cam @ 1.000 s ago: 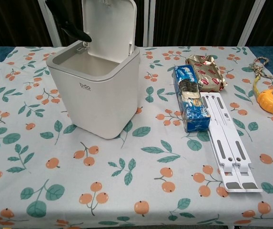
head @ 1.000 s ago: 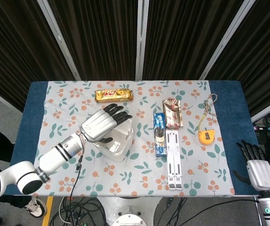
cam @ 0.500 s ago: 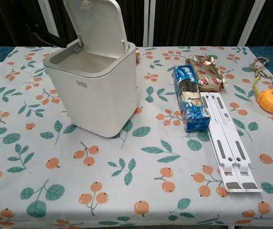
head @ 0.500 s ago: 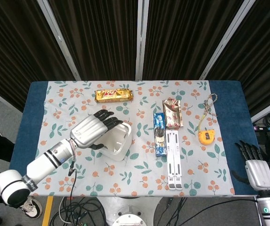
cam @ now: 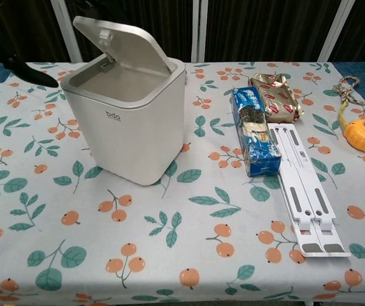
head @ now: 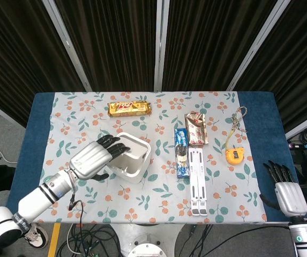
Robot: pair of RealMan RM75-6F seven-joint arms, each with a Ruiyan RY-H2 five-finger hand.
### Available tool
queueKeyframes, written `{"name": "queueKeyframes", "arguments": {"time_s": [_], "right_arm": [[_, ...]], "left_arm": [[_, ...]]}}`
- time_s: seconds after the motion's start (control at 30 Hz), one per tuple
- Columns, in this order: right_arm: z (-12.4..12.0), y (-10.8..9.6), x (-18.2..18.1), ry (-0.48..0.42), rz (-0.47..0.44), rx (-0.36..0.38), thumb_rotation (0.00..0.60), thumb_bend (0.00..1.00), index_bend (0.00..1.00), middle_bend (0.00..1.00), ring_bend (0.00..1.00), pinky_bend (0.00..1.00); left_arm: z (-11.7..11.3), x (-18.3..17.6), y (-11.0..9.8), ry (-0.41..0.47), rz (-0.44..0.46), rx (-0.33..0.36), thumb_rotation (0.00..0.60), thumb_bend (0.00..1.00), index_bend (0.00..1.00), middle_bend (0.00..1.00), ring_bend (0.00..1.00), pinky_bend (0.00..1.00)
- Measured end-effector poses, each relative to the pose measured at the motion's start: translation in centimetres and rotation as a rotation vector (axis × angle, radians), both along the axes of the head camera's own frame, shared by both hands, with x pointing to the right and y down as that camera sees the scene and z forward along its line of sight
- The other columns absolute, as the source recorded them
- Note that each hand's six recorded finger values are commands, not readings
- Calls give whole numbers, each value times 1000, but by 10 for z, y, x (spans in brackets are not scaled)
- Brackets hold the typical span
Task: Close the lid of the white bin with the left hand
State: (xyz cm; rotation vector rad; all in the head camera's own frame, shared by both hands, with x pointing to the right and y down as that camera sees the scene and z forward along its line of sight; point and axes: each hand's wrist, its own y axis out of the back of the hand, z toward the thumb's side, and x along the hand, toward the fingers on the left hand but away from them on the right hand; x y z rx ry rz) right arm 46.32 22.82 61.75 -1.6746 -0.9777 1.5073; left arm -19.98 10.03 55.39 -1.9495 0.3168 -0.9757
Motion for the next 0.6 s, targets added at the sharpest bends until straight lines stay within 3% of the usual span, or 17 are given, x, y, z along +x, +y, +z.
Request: {"name": "queueKeyframes", "arguments": {"time_s": [0.6], "right_arm": [[0,-2,3,2,9,4,600,148,0,0,0,0]], "left_arm": [[21,-11,24,-19,-1,-46,600,198,133,170,68,124]]}}
